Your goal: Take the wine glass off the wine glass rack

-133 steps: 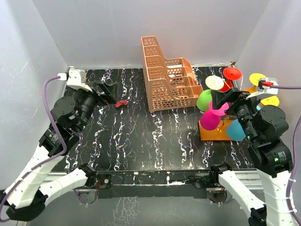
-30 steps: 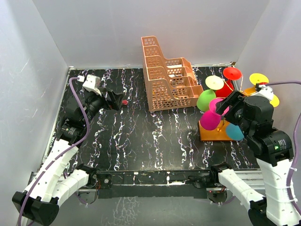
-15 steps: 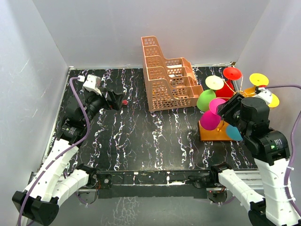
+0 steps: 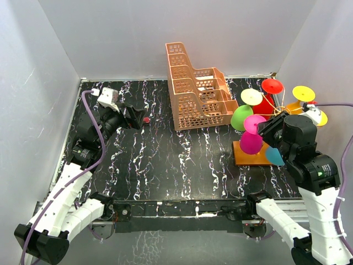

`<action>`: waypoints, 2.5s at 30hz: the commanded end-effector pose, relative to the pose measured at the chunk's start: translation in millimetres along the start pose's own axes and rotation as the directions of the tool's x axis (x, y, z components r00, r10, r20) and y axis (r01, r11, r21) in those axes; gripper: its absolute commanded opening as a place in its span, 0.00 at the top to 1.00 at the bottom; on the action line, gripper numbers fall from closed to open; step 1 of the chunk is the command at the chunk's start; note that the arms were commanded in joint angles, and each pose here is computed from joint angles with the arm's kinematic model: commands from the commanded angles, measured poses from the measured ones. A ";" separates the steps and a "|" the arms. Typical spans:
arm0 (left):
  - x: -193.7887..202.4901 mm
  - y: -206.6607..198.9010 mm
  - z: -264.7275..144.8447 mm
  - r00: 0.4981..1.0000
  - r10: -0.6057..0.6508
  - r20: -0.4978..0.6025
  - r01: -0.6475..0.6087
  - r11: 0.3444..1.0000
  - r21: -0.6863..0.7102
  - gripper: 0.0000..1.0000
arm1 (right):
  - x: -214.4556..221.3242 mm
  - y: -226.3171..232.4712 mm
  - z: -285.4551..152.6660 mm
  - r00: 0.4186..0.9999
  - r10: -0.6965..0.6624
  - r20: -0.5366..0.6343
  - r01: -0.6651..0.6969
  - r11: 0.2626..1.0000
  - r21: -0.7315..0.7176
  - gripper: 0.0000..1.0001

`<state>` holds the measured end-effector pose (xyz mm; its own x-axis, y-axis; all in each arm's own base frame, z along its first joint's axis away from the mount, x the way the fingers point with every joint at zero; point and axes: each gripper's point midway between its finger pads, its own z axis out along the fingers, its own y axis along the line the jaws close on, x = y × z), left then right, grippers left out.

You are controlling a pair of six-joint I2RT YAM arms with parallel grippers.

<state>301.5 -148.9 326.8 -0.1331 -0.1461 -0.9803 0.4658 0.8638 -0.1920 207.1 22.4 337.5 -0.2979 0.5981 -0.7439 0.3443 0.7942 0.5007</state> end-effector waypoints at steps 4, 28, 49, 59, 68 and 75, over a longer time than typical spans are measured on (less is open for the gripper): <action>-1.7 -1.9 0.3 1.000 0.004 0.014 -0.004 1.000 0.007 0.03 | -12.8 5.9 -2.9 0.994 0.091 0.054 -0.091 0.996 -0.015 0.73; 0.4 -3.6 1.8 1.000 0.004 0.010 -0.004 1.000 0.013 0.03 | -24.7 26.3 -4.8 0.948 0.308 0.083 -0.299 0.948 -0.111 0.87; 1.2 -3.2 2.2 1.000 0.007 0.007 -0.007 1.000 0.011 0.03 | -37.2 27.9 1.0 0.838 0.526 0.144 -0.502 0.847 -0.176 0.92; 2.8 -3.3 3.4 1.000 0.006 0.001 -0.006 1.000 0.011 0.03 | -48.2 24.2 6.4 0.806 0.555 0.206 -0.527 0.831 -0.179 0.92; 4.0 -3.2 3.9 1.000 0.005 -0.003 -0.005 1.000 0.013 0.03 | -61.6 13.9 -3.2 0.774 0.569 0.279 -0.538 0.822 -0.185 0.92; 6.0 -3.8 5.4 1.000 0.001 -0.008 -0.001 1.000 0.018 0.03 | -62.0 8.2 -13.8 0.761 0.582 0.285 -0.545 0.813 -0.205 0.92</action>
<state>304.0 -152.9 319.8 -0.1535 -0.1375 -0.9785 0.4696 0.8612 -0.1947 221.5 1.1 370.9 0.1510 0.8817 -0.4469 0.3316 0.3807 0.8632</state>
